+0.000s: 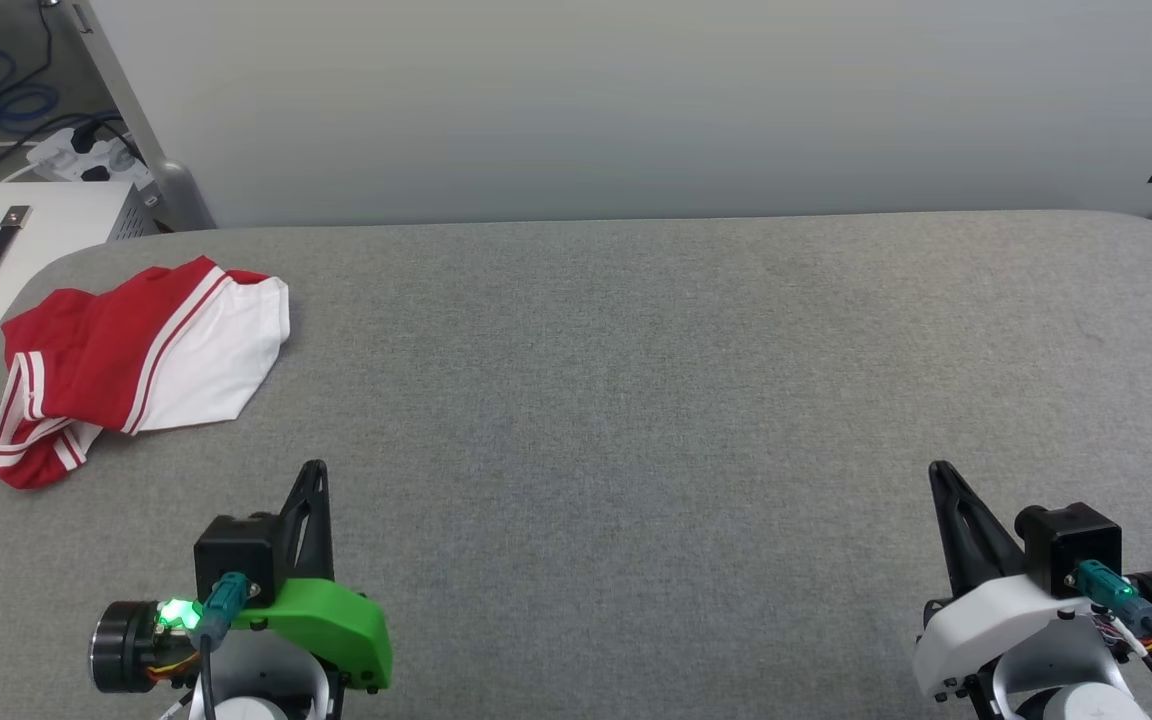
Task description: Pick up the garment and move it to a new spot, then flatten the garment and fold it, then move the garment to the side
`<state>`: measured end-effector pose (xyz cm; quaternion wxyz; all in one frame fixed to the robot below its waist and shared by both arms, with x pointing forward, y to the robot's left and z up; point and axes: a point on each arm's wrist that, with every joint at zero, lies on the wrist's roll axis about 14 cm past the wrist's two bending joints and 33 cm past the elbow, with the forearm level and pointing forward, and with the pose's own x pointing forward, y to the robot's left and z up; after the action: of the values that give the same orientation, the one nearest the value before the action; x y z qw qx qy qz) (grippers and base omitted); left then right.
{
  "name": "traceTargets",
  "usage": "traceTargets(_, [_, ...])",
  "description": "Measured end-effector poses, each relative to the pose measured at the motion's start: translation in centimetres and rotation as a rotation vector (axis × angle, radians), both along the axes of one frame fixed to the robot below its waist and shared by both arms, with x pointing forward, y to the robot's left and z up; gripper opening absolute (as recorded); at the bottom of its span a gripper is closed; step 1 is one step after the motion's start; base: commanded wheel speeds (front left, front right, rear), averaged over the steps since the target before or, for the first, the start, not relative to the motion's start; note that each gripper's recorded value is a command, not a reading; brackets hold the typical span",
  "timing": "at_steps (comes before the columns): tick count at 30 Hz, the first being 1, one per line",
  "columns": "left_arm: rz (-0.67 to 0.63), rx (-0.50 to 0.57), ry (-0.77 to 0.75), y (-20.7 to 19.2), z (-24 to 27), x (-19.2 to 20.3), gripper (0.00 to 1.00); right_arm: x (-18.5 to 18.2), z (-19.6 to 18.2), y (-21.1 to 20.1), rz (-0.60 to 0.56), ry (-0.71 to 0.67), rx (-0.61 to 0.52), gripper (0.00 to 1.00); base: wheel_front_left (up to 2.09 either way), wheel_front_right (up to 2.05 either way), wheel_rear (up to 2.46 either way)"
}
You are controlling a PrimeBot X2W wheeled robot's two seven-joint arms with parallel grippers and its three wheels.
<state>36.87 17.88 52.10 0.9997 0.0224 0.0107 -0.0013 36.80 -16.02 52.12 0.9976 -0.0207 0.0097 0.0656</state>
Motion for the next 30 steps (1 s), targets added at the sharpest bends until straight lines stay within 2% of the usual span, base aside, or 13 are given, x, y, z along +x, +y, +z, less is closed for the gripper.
traceTargets(30, [0.0, 0.0, 0.0, 0.01, 0.0, 0.0, 0.0, 0.0, 0.01, 0.0, 0.0, 0.0, 0.0, 0.0, 0.0, 0.0, 0.0])
